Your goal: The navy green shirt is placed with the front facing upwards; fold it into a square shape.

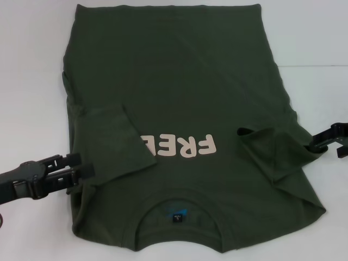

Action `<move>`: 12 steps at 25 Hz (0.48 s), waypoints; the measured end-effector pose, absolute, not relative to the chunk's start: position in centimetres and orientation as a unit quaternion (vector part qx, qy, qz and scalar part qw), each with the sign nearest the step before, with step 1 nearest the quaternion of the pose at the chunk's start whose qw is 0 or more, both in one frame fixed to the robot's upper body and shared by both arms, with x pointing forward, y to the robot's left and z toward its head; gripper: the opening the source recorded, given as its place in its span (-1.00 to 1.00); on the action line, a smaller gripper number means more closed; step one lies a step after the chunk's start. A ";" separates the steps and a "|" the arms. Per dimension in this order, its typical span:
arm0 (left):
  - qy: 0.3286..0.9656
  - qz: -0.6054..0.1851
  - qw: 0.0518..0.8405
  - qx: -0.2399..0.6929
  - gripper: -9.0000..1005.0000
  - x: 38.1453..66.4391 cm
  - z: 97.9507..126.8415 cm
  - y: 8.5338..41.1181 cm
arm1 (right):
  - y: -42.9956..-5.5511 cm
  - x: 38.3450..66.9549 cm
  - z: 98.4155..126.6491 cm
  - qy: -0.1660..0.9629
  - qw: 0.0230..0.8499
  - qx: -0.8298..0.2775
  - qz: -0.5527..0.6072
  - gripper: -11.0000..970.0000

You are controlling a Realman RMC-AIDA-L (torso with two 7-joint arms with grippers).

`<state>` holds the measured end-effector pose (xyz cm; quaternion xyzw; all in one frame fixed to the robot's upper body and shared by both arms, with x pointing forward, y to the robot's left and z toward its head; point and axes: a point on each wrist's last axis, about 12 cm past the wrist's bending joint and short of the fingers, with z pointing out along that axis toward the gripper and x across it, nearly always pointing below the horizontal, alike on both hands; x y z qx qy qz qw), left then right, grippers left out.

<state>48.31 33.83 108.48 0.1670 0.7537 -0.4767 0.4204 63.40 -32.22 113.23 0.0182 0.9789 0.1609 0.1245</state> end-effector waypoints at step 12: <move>0.754 -0.477 0.420 0.167 0.59 48.3 108.5 33.8 | -31.9 64.0 113.8 0.977 0.143 0.017 0.159 0.02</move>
